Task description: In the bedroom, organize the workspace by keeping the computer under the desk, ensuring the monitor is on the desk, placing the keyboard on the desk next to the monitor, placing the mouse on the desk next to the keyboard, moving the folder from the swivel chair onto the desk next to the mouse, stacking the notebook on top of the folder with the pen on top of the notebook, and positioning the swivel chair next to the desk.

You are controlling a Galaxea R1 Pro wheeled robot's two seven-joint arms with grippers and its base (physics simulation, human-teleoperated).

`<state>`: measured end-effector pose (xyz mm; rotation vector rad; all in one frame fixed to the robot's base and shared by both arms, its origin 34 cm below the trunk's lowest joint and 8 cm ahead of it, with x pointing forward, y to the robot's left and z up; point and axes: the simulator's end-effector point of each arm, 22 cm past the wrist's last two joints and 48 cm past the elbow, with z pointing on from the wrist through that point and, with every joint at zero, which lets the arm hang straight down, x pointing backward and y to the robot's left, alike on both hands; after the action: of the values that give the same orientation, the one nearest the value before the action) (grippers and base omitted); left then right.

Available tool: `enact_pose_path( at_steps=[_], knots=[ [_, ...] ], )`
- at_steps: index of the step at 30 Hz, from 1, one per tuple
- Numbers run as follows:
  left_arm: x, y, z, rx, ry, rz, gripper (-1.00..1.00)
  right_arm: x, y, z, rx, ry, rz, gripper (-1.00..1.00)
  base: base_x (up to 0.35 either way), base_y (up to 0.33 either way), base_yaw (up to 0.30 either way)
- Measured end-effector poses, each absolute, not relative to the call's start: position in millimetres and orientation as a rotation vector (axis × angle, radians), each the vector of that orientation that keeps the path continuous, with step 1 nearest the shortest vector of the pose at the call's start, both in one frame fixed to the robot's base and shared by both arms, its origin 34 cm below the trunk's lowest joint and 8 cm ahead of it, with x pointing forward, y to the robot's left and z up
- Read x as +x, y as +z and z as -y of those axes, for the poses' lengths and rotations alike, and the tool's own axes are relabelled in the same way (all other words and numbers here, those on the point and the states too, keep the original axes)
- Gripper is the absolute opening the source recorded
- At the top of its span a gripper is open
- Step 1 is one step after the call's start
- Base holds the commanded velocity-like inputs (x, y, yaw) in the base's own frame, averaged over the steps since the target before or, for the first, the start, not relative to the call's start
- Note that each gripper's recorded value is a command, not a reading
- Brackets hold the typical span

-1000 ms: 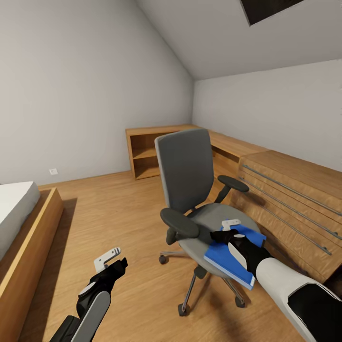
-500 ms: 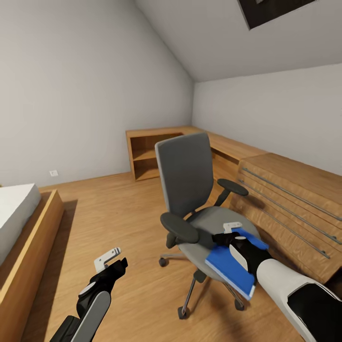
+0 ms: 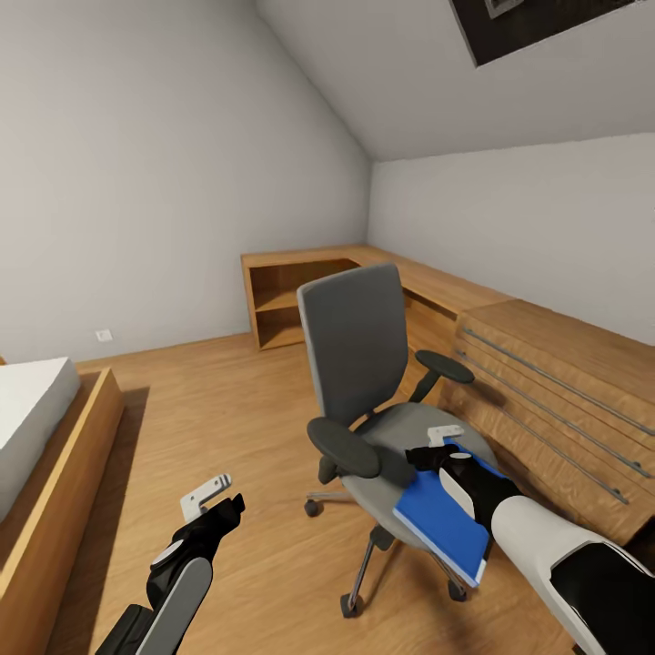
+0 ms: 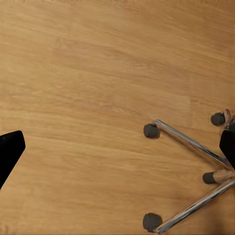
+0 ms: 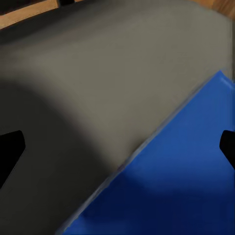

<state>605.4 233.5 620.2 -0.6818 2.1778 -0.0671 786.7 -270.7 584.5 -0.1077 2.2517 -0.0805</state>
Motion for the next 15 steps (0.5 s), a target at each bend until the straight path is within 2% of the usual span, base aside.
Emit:
enact_pose_path(
  at_steps=[15],
  knots=[
    [609.5,647.6,-233.6,-0.681,-0.064,-2.186,1.00,796.4,622.3,270.2,-0.102,-0.070,-2.238,1.00,0.000,0.000,0.000]
  ],
)
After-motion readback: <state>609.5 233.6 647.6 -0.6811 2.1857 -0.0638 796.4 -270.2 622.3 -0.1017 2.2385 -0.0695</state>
